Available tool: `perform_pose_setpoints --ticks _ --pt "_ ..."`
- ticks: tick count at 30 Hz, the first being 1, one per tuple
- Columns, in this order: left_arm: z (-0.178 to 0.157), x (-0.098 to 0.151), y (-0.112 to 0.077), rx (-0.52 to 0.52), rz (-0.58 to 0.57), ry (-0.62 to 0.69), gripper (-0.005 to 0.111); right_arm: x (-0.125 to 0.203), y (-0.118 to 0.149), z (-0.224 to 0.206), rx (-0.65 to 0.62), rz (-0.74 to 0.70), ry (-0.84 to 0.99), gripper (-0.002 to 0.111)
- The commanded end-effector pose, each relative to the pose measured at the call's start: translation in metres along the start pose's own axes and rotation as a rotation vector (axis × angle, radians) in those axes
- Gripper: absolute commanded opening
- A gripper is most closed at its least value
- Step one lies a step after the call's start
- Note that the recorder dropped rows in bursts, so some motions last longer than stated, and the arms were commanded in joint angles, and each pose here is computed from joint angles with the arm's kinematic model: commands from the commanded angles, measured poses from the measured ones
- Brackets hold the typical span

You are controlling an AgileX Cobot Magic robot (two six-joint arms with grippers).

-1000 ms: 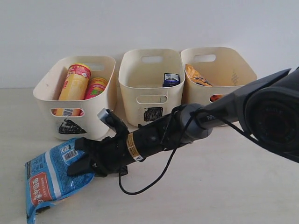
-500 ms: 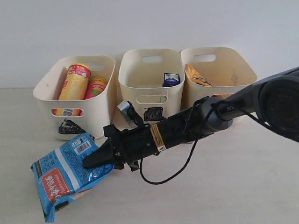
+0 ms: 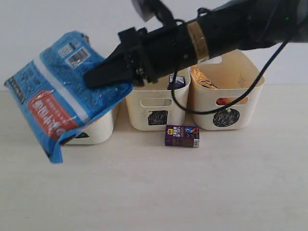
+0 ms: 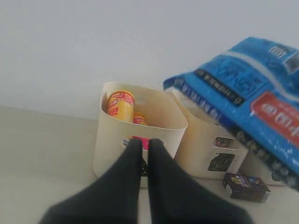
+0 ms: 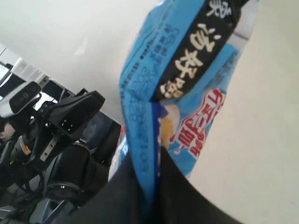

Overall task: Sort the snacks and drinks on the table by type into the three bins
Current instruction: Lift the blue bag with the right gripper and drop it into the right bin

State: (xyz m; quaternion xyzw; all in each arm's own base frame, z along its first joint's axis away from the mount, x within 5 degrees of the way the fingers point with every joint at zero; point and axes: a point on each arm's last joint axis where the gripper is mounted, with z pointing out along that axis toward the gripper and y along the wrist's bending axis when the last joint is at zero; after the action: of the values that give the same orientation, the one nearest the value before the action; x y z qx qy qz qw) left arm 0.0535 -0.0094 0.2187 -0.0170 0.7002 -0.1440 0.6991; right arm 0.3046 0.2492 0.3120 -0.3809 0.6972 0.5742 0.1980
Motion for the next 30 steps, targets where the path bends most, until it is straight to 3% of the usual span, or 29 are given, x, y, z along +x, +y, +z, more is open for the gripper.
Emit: perform_pose_setpoints --ticks 1,4,11,14,21,30 --pt "0.0 0.0 0.0 0.0 0.011 -0.01 0.004 -0.016 0.014 -0.049 0.067 -0.053 -0.104 0.0" --pt "0.0 0.0 0.0 0.0 0.011 -0.01 0.004 -0.023 0.008 -0.101 0.175 -0.057 -0.204 0.0" --pt "0.0 0.0 0.0 0.001 0.011 -0.013 0.004 -0.017 -0.016 -0.176 0.339 -0.004 -0.335 0.0" --pt "0.0 0.0 0.0 0.002 0.011 -0.015 0.004 -0.018 -0.027 -0.198 0.472 0.016 -0.42 0.0" --pt "0.0 0.0 0.0 0.002 0.011 -0.015 0.004 -0.026 -0.049 -0.229 0.831 -0.032 -0.578 0.0" --pt "0.0 0.0 0.0 0.001 0.011 -0.013 0.004 -0.029 -0.062 -0.257 1.207 -0.187 -0.601 0.0"
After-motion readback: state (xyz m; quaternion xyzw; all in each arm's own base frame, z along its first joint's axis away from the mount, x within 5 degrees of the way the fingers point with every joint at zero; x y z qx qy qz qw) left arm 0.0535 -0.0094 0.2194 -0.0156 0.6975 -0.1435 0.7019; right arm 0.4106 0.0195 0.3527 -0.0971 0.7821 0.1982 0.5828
